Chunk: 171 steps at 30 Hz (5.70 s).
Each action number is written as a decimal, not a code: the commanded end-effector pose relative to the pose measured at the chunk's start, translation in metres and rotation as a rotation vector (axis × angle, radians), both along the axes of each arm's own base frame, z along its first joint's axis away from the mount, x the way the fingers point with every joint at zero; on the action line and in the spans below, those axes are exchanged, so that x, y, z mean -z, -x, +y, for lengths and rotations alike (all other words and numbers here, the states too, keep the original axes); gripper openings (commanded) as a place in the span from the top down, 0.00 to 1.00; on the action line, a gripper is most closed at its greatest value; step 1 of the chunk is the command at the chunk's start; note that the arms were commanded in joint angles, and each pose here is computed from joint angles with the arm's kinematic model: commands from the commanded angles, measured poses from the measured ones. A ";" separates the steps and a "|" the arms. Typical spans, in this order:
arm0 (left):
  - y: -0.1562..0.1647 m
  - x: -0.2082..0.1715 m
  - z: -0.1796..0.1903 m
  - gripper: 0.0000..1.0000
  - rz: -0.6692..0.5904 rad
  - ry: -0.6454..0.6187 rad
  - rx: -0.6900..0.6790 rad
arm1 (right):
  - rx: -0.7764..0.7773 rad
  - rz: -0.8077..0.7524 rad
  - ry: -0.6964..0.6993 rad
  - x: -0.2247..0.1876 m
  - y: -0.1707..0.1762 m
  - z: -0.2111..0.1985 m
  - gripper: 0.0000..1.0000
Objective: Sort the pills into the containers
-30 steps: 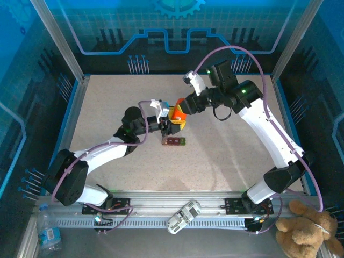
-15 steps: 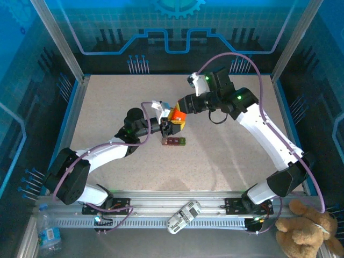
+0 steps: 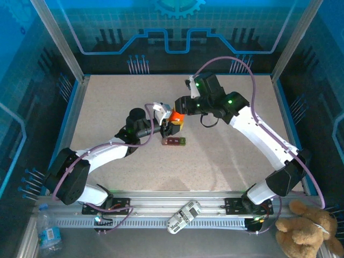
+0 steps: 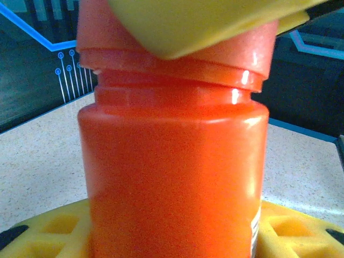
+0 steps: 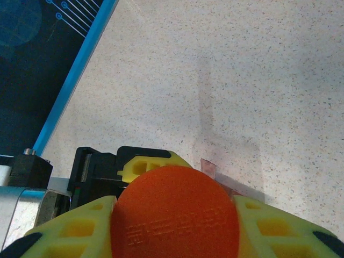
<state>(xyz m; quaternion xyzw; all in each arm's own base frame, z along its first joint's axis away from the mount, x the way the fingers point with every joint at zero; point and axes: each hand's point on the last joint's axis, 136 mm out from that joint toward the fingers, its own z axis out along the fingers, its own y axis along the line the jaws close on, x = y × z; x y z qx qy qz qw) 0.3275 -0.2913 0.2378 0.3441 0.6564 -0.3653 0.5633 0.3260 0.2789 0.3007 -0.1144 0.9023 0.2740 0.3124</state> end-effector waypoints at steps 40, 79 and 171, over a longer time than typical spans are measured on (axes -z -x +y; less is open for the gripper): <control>0.016 -0.061 -0.010 1.00 -0.195 0.111 0.065 | -0.228 -0.018 -0.097 -0.050 0.020 -0.021 0.13; 0.020 -0.062 -0.010 1.00 -0.204 0.106 0.075 | -0.347 -0.009 -0.090 -0.042 0.023 -0.007 0.54; 0.038 -0.047 -0.028 1.00 -0.073 0.102 0.303 | -0.601 -0.131 0.120 -0.066 0.044 -0.036 0.07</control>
